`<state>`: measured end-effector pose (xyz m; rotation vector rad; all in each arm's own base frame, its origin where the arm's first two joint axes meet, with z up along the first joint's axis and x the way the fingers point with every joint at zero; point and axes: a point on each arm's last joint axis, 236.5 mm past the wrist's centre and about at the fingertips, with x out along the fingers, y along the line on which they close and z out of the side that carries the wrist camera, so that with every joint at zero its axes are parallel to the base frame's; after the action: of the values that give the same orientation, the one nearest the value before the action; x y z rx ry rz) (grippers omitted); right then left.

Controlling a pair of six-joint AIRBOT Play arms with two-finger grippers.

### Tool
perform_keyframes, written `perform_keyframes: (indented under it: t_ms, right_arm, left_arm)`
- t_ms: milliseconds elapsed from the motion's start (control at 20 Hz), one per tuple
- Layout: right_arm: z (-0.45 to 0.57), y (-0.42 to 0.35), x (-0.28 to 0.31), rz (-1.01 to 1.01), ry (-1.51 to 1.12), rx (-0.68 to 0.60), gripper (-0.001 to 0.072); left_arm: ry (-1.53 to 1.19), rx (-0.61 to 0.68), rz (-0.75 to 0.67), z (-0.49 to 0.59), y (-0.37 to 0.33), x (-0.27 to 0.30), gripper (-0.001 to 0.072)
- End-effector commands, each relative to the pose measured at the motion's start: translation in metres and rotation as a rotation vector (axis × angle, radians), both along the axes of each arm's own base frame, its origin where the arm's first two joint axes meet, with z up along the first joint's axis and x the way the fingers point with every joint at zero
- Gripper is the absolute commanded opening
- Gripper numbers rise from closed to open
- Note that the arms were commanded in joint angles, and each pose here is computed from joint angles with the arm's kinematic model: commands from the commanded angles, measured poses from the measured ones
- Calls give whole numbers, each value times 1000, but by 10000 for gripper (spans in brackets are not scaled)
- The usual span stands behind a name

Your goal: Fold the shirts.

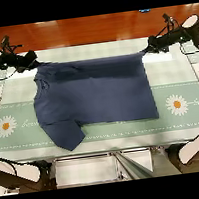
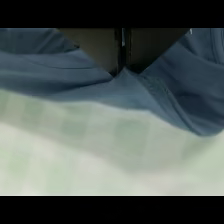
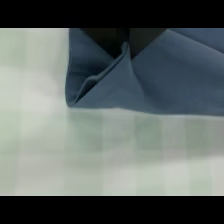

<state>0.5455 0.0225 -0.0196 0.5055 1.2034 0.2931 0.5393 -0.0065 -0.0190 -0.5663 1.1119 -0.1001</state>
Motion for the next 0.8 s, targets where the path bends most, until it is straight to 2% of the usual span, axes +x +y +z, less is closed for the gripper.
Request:
perform_keyframes:
  t_ms: [0, 150, 750]
  right_arm:
    - [-9, -3, -31, 56, 126, 0, 25]
    - [-27, -9, -70, 137, 272, -80, 25]
    - [-64, -7, -100, 141, 388, -64, 25]
  left_arm:
    - [166, -3, -159, -20, -10, -47, 22]
    - [328, 57, -211, -46, 4, -89, 22]
    - [477, 7, -281, -65, 0, -127, 21]
